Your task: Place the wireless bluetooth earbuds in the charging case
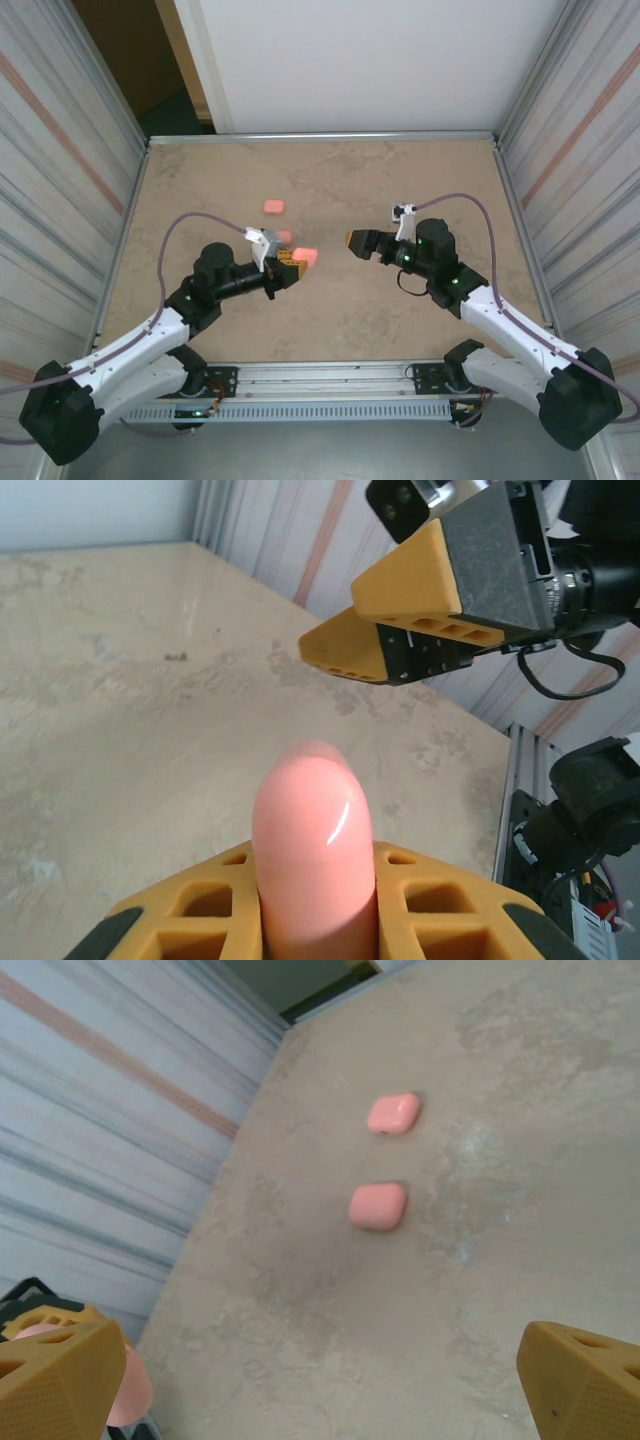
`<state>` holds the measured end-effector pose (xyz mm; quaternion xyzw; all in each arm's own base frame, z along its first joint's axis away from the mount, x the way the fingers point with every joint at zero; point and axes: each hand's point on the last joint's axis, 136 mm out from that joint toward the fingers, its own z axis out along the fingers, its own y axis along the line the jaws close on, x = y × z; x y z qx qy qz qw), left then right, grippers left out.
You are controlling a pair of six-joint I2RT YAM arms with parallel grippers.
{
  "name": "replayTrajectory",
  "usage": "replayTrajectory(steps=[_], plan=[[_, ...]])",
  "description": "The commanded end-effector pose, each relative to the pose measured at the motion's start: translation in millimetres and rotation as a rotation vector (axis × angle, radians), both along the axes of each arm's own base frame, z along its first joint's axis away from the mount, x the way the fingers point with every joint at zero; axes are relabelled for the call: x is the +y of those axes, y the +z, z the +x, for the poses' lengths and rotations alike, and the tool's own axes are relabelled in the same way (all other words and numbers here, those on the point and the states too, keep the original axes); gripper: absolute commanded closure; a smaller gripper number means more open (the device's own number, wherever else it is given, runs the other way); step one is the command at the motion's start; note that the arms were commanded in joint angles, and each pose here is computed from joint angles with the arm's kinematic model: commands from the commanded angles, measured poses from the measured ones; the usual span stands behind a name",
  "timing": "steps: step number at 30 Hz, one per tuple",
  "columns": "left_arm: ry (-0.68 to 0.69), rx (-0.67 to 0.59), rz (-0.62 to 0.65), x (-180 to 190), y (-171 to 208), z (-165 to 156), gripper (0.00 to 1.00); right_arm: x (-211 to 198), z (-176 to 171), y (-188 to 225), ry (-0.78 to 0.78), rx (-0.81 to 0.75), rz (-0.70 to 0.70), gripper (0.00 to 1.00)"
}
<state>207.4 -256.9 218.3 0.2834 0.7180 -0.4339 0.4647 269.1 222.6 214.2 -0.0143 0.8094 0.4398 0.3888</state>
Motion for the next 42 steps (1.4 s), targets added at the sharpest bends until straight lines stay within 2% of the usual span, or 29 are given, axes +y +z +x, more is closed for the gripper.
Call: replayTrajectory(steps=[1,5,12,24,36,42], plan=[[0.088,0.124,0.013,9.5,-16.0,6.0,1.00,-5.8,4.8,-8.5,-0.046,0.042,-0.005,0.01],[0.123,0.267,0.020,10.9,-43.2,6.0,1.00,-6.5,9.8,-24.4,-0.062,0.083,-0.040,0.01],[0.203,0.421,0.066,19.5,-83.0,6.6,1.00,-5.4,13.4,-31.0,-0.061,0.103,-0.068,0.01],[0.362,0.551,0.186,45.1,-133.5,13.5,1.00,-8.2,14.3,-41.1,-0.072,0.128,-0.102,0.01],[0.418,0.634,0.191,57.3,-159.4,35.8,1.00,-11.8,12.9,-46.9,-0.079,0.136,-0.129,0.01],[0.386,0.661,0.177,48.9,-163.9,41.6,1.00,-13.5,13.1,-49.4,-0.083,0.137,-0.142,0.01]])
